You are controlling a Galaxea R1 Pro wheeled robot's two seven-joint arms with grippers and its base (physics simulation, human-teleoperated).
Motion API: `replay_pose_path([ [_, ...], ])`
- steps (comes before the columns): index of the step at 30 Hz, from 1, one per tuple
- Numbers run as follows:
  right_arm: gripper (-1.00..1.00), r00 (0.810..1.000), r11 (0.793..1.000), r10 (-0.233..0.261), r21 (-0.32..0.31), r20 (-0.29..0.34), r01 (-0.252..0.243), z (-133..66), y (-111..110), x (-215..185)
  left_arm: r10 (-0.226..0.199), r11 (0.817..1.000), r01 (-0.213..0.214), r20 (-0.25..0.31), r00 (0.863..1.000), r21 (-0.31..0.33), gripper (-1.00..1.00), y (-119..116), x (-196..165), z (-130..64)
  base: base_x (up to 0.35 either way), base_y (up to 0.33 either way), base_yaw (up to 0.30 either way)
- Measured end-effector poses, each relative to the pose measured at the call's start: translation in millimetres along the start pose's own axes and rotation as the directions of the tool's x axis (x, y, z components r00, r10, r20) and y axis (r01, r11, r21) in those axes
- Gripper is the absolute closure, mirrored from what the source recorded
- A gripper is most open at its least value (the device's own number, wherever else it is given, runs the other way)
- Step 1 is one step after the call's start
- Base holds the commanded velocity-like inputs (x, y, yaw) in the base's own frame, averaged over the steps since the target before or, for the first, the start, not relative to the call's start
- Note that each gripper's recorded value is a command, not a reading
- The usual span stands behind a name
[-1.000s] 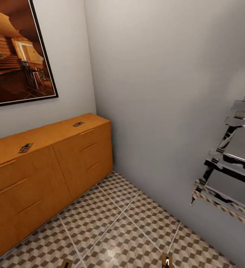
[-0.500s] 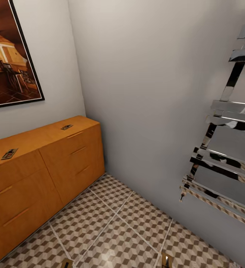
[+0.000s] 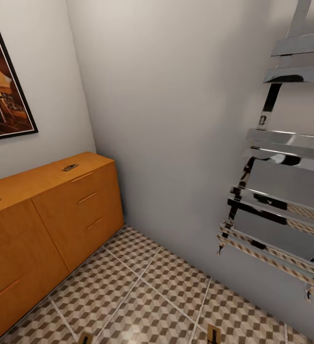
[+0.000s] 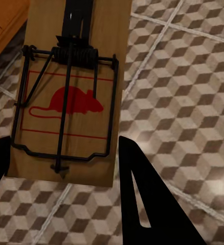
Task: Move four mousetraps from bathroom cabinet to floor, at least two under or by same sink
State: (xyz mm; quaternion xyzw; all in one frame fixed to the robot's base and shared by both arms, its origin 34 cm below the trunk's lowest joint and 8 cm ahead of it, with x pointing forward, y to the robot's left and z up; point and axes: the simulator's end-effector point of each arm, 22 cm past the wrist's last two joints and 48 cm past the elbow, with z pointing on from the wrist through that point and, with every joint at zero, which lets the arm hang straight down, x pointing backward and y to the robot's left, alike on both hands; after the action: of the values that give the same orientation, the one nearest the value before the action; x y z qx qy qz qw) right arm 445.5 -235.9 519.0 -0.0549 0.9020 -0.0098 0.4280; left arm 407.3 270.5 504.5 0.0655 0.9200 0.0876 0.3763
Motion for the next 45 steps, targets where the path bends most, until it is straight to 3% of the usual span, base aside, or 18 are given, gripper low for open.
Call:
replay_pose_path([
  [45, 1.00, 0.999, 1.000, -0.002, 0.003, 0.039, 0.002, 1.3, -2, -17, -0.004, 1.000, 0.005, 0.037, 0.999, -0.006, 1.00, 2, -16, 1.1, 0.000, 0.000, -0.186],
])
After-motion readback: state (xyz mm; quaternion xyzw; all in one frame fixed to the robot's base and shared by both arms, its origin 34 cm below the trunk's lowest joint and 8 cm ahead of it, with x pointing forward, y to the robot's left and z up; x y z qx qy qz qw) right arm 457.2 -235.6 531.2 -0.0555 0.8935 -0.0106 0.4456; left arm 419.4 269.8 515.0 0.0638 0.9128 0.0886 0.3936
